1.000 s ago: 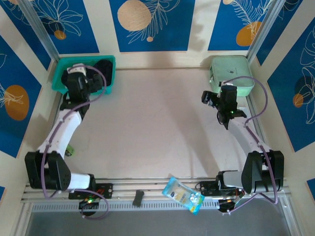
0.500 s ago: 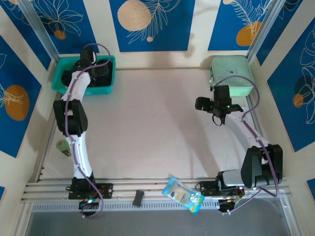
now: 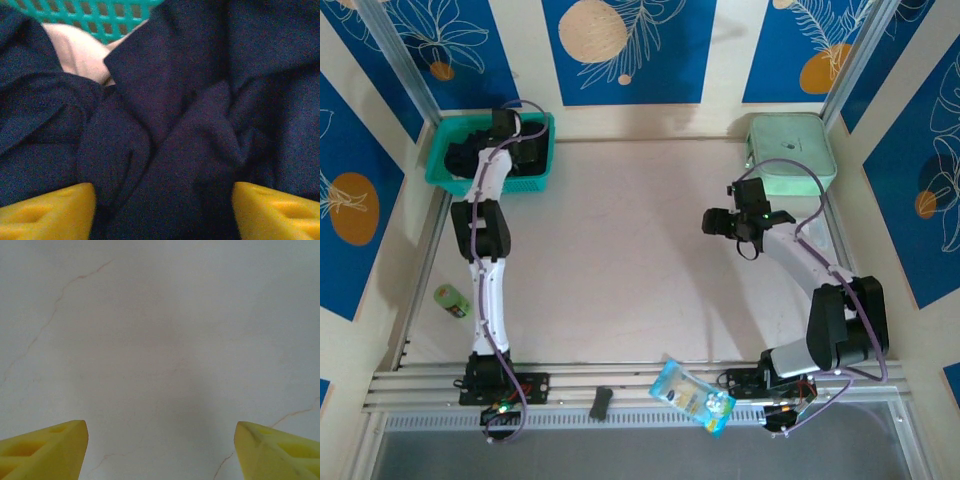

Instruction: Fold and stack the t-shirts

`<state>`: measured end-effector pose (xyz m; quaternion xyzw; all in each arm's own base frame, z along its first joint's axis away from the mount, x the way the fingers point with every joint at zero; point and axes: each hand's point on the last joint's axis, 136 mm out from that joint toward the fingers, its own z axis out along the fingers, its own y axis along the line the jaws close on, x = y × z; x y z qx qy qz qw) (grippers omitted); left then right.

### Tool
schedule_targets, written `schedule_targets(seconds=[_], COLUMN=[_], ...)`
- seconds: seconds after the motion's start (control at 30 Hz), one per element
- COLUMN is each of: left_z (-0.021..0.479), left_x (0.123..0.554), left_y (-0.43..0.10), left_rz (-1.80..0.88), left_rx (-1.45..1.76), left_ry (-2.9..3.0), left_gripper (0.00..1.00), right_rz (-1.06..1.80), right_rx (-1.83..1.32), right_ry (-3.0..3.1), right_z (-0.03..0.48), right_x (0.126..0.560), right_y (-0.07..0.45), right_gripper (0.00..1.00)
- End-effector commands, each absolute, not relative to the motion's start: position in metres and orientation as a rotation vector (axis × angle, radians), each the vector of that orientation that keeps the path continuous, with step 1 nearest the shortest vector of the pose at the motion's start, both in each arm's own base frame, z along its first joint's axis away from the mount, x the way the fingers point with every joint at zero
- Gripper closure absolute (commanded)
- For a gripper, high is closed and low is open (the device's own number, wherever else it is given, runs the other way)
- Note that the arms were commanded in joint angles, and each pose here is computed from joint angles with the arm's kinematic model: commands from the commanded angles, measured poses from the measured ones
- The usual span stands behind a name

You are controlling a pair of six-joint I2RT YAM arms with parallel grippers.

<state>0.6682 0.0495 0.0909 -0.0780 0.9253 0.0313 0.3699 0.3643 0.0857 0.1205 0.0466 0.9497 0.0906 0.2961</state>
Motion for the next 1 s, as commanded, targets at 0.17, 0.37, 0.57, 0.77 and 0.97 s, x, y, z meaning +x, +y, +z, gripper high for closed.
schedule_targets(seconds=[0.17, 0.37, 0.57, 0.77, 0.97], left_z=[0.113, 0.174, 0.278, 0.366, 0.423], left_x=[0.676, 0.672, 0.651, 0.611, 0.557], left_y=[0.056, 0.055, 0.043, 0.016, -0.03], left_rz=[0.012, 0.011, -0.042, -0.154, -0.231], left_rx=[-0.218, -0.203, -0.159, -0.094, 0.0], left_ry=[2.321, 2.23, 2.074, 1.957, 1.917], left_gripper=[0.88, 1.0, 1.0, 1.0, 1.0], right_rz=[0.294, 0.294, 0.33, 0.354, 0.374], right_rx=[0.097, 0.057, 0.049, 0.077, 0.154], right_ry=[2.575, 2.559, 2.513, 2.462, 2.414], right_z=[0.121, 0.133, 0.152, 0.171, 0.186], right_x=[0.364, 0.361, 0.35, 0.335, 0.322], right_y=[0.11, 0.118, 0.12, 0.111, 0.092], right_gripper=[0.29, 0.3, 0.31, 0.3, 0.3])
